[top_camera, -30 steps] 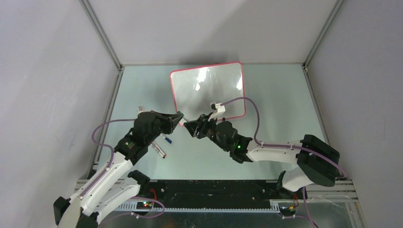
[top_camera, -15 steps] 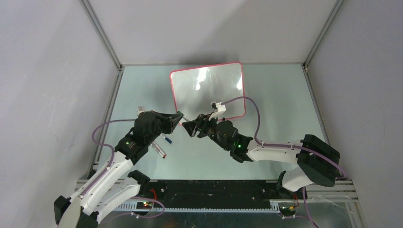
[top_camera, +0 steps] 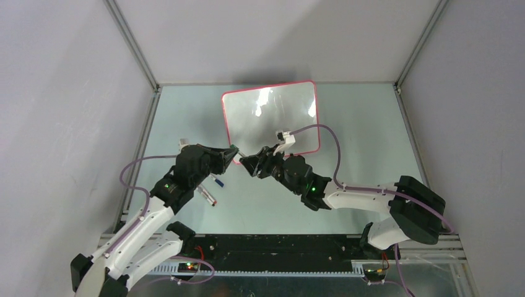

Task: Write a sentence on the whiteboard
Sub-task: Open the whiteboard marker at the center of the board.

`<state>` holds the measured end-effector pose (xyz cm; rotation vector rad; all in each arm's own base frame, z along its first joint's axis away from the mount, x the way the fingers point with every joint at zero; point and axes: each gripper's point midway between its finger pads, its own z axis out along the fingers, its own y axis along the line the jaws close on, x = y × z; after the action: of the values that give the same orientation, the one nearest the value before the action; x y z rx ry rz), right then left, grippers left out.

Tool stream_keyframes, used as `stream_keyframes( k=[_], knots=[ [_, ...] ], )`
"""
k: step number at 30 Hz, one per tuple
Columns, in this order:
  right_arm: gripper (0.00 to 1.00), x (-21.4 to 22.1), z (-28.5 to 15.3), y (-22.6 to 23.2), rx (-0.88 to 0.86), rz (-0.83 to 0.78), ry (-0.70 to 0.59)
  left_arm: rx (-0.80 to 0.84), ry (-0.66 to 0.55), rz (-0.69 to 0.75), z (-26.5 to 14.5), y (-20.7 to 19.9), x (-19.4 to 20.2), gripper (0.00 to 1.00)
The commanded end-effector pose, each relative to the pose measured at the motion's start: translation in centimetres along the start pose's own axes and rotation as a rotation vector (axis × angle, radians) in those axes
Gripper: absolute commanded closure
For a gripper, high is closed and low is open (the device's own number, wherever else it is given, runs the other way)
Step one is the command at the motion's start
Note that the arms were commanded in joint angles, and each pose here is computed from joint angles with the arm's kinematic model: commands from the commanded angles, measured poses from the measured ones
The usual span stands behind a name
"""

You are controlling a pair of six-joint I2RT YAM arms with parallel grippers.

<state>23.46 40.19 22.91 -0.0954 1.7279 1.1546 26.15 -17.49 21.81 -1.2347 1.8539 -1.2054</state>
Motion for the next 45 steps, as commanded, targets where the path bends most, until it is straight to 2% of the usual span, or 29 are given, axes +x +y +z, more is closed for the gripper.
stream_keyframes(
  k=[1,6,11,17,26,32,34,35,36,45],
  knots=[
    [0.53,-2.7,0.5,2.3,-0.067,0.048,-0.061,0.014,0.004,-0.011,0.2,-0.4,0.2,1.0],
    [0.57,-2.6,0.6,2.2,-0.065,0.055,-0.06,0.007,0.011,-0.009,0.3,-0.2,0.4,1.0],
    [0.55,-2.4,0.8,1.8,-0.055,0.061,-0.059,0.006,0.008,-0.011,0.3,0.0,0.3,1.0],
    [0.65,-2.2,1.0,1.4,-0.046,0.075,-0.05,0.011,0.008,-0.009,0.3,-0.2,0.4,1.0],
    [0.68,-1.6,1.2,0.9,-0.041,0.089,-0.025,0.021,0.015,-0.009,0.3,-0.5,0.5,1.0],
    [0.78,-1.7,1.4,0.8,-0.045,0.093,-0.024,0.021,0.019,-0.007,0.2,-0.5,0.6,1.0],
    [0.86,-1.7,1.4,0.7,-0.046,0.093,-0.025,0.021,0.02,-0.009,0.2,-0.5,0.6,1.0],
    [0.95,-1.7,1.4,0.7,-0.047,0.094,-0.025,0.021,0.02,-0.009,0.2,-0.5,0.6,1.0],
    [0.98,-1.8,1.4,0.7,-0.047,0.094,-0.025,0.021,0.022,-0.009,0.2,-0.5,0.6,1.0],
    [1.0,-1.8,0.9,0.8,-0.044,0.071,-0.026,0.013,-0.003,0.015,0.2,-0.2,0.0,1.0]
  ],
)
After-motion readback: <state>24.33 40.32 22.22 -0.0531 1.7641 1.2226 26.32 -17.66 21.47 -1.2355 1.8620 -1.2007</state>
